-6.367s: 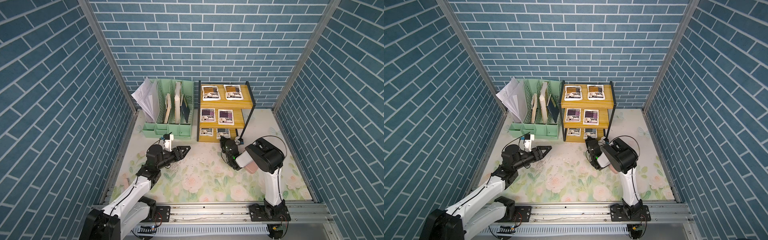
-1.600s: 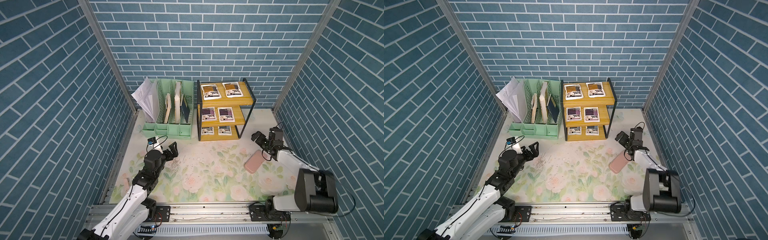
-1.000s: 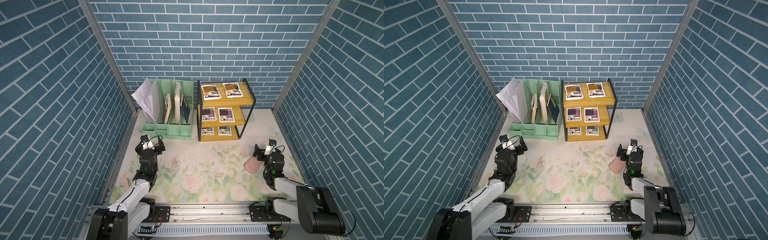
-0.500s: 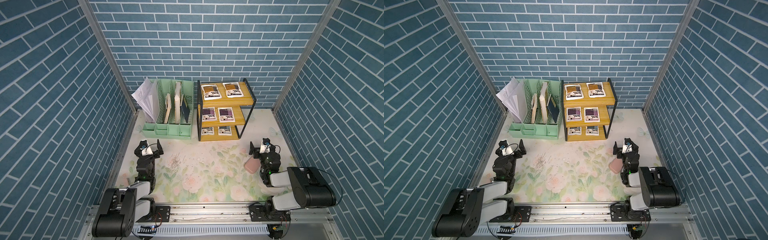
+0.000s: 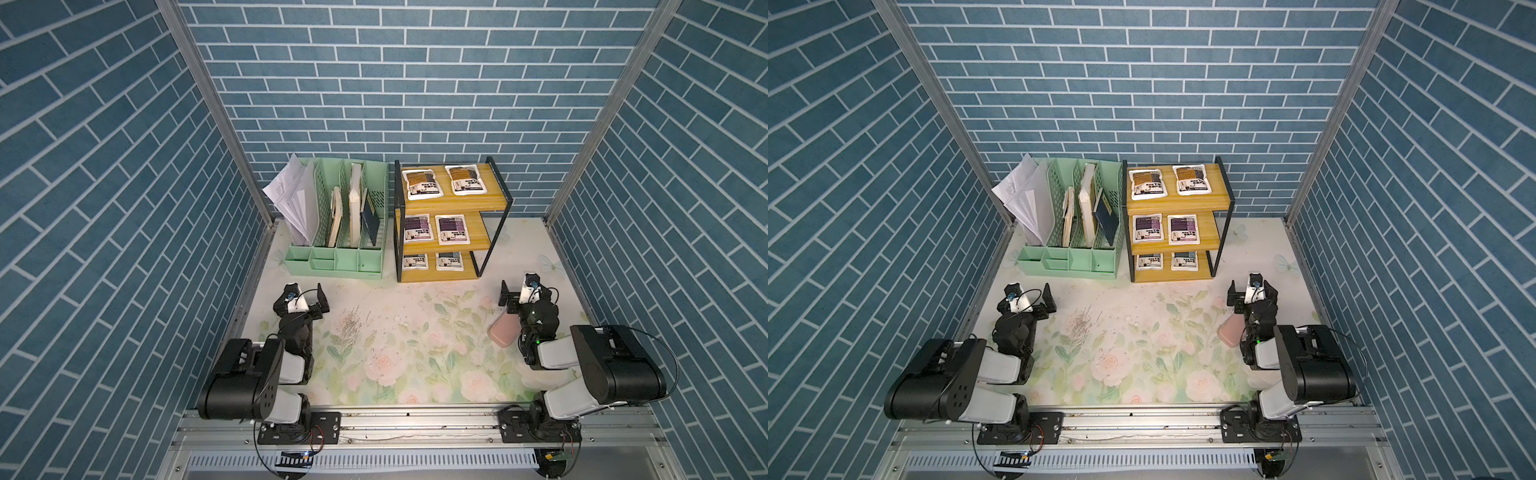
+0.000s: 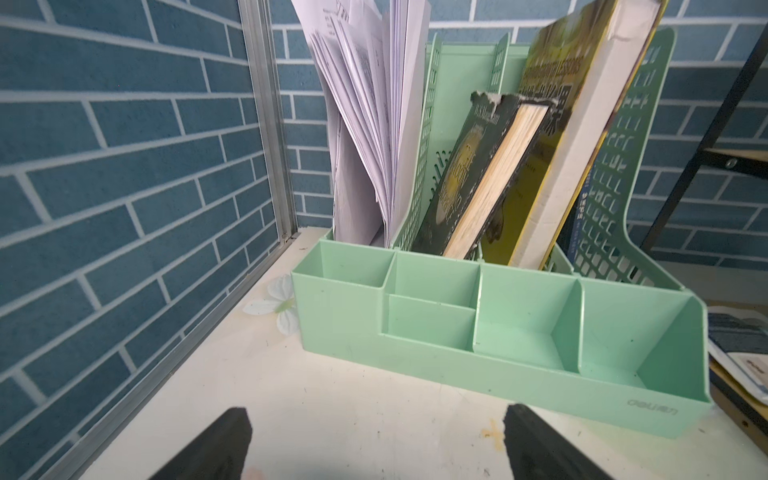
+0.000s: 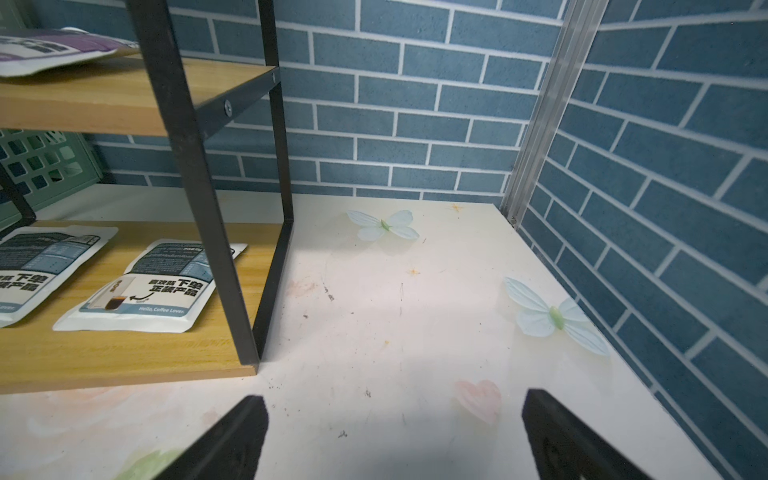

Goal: Place the bagged coffee beans on the shelf by color
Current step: Reset both arms

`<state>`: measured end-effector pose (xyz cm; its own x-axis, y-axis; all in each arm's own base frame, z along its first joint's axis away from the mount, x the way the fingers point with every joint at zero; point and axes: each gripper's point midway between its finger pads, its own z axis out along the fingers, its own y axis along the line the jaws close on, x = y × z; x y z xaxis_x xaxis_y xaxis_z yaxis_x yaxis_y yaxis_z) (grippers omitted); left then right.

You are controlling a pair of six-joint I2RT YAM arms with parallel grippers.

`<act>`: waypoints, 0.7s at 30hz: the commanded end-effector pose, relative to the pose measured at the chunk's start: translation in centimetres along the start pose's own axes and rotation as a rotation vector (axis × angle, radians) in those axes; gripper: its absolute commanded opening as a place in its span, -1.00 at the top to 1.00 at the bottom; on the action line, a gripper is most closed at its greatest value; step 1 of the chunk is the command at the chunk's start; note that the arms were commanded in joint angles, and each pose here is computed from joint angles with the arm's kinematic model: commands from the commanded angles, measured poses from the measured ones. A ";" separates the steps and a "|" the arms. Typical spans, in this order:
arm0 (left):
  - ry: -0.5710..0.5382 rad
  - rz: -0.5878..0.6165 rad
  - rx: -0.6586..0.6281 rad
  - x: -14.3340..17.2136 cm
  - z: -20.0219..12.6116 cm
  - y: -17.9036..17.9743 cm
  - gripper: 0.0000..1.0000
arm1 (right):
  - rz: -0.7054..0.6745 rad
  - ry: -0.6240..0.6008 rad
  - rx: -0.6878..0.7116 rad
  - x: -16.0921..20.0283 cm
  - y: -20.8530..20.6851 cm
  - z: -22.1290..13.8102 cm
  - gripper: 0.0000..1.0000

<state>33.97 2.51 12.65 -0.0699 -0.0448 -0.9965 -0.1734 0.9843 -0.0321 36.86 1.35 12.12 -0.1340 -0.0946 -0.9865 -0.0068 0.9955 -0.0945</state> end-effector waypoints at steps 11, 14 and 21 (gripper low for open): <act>0.026 0.039 -0.029 -0.7 2.7 -0.9 -1.00 | -0.016 -0.010 -0.005 -0.4 -0.1 0.4 -1.00; 0.025 0.039 -0.027 -0.7 2.7 -0.9 -1.00 | -0.015 -0.008 -0.008 -0.4 0.0 0.4 -1.00; 0.023 0.037 -0.027 -0.8 2.7 -0.9 -1.00 | -0.014 -0.009 -0.012 -0.5 0.0 0.5 -1.00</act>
<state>36.70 1.81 13.29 -0.0959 -0.0080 -0.9954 -0.1843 0.9828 0.0098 36.96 1.42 12.22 -0.1315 -0.0939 -0.9869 -0.0148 0.9956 -0.0927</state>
